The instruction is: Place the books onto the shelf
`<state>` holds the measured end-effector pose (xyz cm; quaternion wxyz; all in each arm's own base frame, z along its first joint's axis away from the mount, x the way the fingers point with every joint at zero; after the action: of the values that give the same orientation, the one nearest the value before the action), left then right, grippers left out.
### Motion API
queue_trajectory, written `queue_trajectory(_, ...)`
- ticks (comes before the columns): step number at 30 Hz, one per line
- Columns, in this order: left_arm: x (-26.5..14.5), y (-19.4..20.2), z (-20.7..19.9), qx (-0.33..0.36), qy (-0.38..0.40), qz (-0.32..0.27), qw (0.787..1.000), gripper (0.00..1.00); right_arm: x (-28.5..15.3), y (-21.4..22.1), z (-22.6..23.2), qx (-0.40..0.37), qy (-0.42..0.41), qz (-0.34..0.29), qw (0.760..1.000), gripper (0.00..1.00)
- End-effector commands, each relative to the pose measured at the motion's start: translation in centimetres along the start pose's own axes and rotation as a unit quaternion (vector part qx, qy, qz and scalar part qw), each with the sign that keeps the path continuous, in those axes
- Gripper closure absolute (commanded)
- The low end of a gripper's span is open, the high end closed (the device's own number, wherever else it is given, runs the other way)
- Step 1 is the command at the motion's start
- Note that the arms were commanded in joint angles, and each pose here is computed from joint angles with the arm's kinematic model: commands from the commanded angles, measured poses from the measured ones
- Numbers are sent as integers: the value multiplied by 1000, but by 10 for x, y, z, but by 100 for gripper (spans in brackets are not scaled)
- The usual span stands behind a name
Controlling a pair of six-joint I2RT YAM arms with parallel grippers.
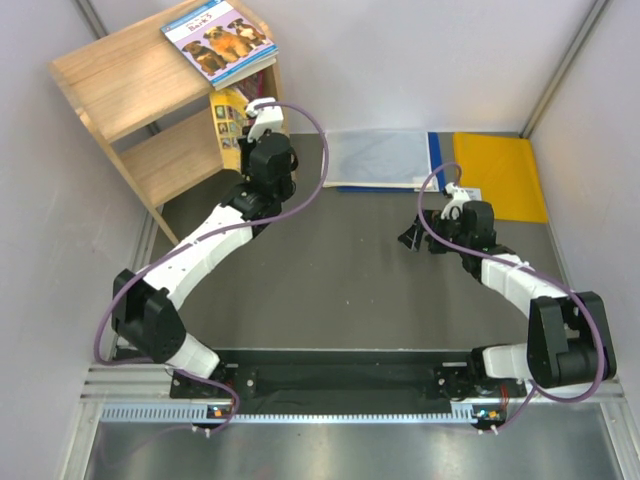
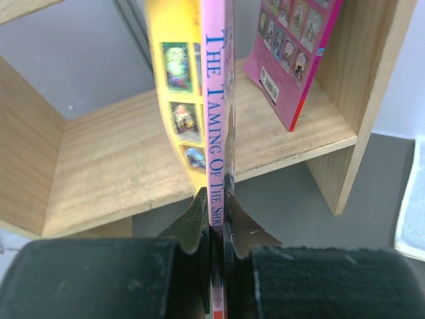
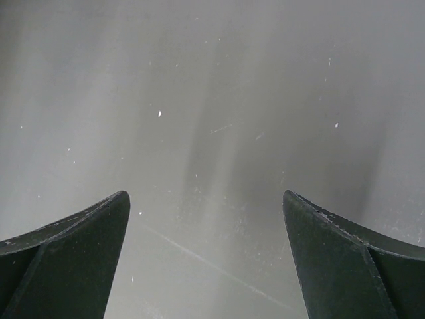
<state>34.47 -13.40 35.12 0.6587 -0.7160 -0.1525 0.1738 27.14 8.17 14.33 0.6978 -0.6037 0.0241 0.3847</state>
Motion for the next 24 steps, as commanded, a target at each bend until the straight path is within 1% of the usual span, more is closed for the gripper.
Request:
queue_trajectory(1, 11, -28, -7, -20, -13, -49, 999, 100, 2, -3, -1, -10, -2, -16, 1000, 4)
queue_trajectory(9, 35, -23, -9, -12, -41, -54, 998, 100, 1, 0, -1, -8, -2, -15, 1000, 4)
queue_trajectory(16, 52, -23, -8, -7, -70, -78, 994, 100, 3, 2, -1, -4, -8, -16, 1000, 4)
queue_trajectory(20, 60, -16, -13, 1, -93, -91, 991, 100, 4, 3, -1, 1, -10, -16, 1000, 4)
queue_trajectory(21, 61, -17, -14, -14, -95, -100, 990, 100, 4, 4, -1, 1, -10, -16, 1000, 4)
queue_trajectory(24, 66, -11, -18, -18, -94, -106, 990, 100, 5, 6, -1, 4, -11, -15, 1000, 4)
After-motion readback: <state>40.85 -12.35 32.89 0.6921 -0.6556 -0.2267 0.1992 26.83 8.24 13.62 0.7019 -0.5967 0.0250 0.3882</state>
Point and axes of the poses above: each gripper's point midway between its finger pads, its own x axis out along the fingers, its own z axis along the line the jaws close on, y = z × x, the point moved 9 cm from there along -x, back along the fingers, and after that the axes turned 14 degrees about -x, right-handed, at the moved point
